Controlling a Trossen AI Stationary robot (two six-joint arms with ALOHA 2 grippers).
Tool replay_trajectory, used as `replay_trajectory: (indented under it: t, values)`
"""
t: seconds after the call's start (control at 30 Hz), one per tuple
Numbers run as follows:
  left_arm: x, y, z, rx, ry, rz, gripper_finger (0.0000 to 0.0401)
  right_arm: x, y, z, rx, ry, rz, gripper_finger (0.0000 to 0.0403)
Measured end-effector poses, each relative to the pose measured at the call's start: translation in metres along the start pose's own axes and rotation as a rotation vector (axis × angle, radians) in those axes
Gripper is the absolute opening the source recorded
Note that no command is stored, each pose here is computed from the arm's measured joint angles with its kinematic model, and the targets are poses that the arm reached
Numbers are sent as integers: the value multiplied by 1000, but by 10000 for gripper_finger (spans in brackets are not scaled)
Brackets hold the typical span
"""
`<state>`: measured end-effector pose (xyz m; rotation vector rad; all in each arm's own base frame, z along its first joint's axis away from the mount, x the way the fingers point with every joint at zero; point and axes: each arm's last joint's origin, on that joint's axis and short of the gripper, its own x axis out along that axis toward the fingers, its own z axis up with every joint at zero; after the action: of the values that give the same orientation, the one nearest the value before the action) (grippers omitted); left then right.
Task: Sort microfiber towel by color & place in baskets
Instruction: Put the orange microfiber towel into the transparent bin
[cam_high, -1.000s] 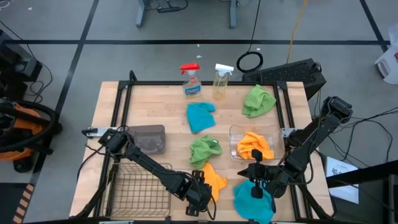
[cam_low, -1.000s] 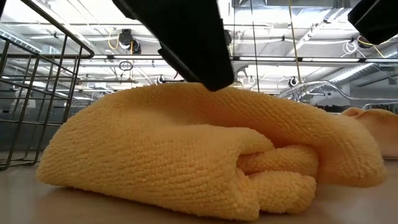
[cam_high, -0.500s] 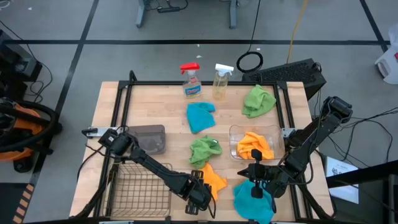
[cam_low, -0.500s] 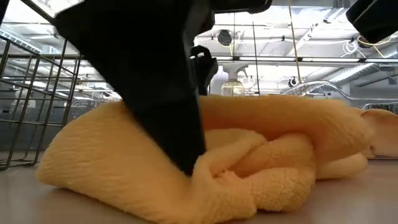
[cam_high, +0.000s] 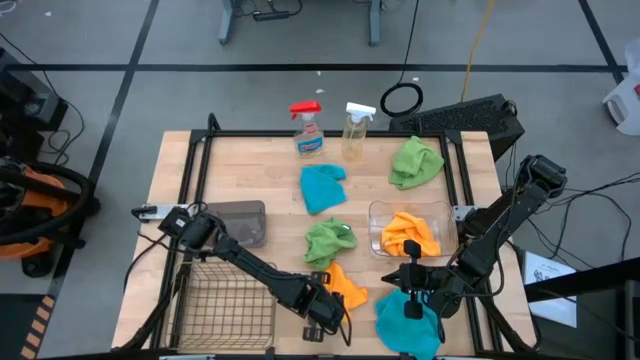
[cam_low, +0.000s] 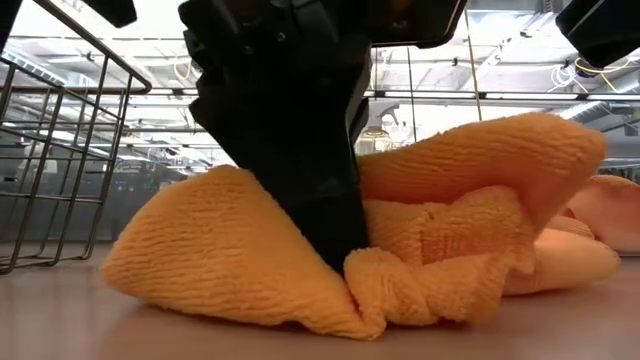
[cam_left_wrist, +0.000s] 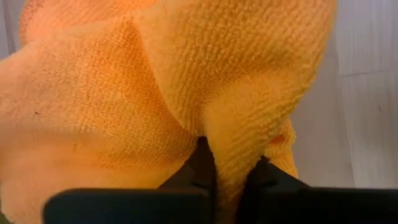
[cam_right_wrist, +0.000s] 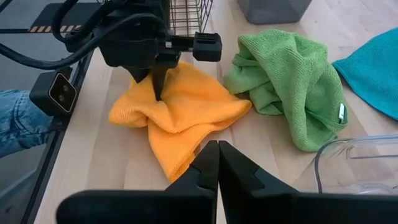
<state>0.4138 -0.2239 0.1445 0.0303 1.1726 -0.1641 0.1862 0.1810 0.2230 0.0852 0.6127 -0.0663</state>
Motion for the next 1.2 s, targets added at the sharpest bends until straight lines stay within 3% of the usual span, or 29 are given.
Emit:
replay_trajectory:
  t: [0.13, 0.43, 0.63, 0.97, 1.2]
  values:
    - [1, 2, 3, -6, -25, 1, 14, -1, 1, 0, 4, -1, 7, 0]
    - [-4, 15, 13, 6, -115, 94, 36, -1, 1, 0, 54, 0, 9, 0]
    - [-37, 18, 25, 19, -209, 109, 37, -1, 0, 1, 61, -30, -21, 0]
    - [-106, 29, 38, 157, -376, 339, 38, -1, -3, 4, 33, -121, -132, 2]
    - [-136, 48, 42, 178, -410, 409, 38, -1, -4, 4, 37, -141, -153, 27]
